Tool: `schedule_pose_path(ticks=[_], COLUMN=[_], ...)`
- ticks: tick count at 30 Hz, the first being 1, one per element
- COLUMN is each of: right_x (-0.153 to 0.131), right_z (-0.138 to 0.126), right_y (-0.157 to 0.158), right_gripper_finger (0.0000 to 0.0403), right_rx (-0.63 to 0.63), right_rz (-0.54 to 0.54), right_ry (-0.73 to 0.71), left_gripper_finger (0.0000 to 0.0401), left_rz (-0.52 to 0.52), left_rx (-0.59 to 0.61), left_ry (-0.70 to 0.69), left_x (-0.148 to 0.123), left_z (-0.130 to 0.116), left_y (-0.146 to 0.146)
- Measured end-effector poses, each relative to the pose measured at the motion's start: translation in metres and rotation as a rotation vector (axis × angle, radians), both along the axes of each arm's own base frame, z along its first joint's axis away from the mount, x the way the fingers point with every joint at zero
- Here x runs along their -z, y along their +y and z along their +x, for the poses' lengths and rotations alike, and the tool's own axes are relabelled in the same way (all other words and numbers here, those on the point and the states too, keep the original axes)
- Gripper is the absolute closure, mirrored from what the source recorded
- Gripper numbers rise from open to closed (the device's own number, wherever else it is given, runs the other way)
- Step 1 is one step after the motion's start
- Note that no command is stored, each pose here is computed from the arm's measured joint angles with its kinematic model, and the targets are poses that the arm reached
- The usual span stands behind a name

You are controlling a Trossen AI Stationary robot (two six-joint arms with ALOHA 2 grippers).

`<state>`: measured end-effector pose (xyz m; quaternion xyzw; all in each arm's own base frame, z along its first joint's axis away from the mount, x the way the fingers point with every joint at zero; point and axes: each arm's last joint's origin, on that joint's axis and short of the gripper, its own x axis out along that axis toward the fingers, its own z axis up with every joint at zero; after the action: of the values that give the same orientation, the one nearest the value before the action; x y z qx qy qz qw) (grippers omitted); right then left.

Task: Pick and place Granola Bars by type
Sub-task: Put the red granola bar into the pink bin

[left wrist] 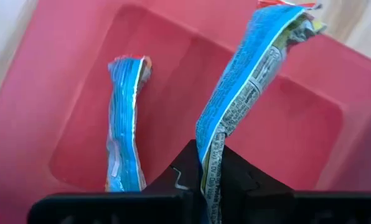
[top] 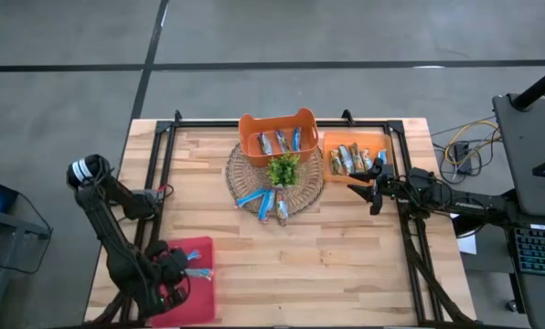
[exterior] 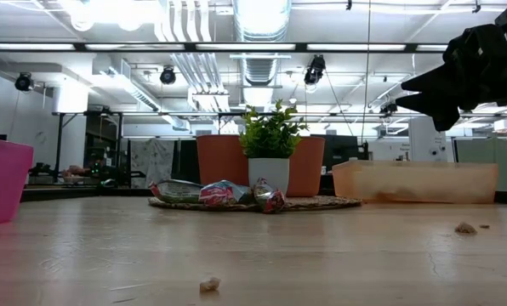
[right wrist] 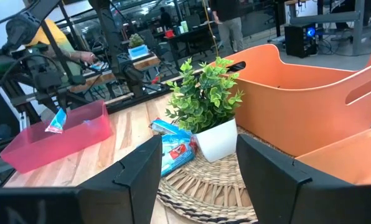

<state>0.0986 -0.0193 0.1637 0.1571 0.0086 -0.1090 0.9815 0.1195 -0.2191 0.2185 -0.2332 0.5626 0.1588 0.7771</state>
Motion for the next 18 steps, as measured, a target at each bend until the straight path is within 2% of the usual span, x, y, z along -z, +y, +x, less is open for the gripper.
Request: schedule_pose_path(ticks=[9,13,18], right_x=[0.0,0.0,0.0], right_z=[0.0,0.0,0.0], right_y=[0.0,0.0,0.0], right_gripper_finger=[0.0207,0.0207,0.0207], right_rx=[0.0,0.0,0.0], right_rz=[0.0,0.0,0.0], right_ry=[0.0,0.0,0.0], left_gripper_finger=[0.0392,0.0392,0.0392], left_rz=[0.005,0.02,-0.015], left_rx=[-0.096,-0.088,-0.09], left_ry=[0.061,0.071,0.133], left_x=[0.03,0.044,0.066], left_z=[-0.017,-0.019,-0.023], left_y=[0.0,0.004,0.013])
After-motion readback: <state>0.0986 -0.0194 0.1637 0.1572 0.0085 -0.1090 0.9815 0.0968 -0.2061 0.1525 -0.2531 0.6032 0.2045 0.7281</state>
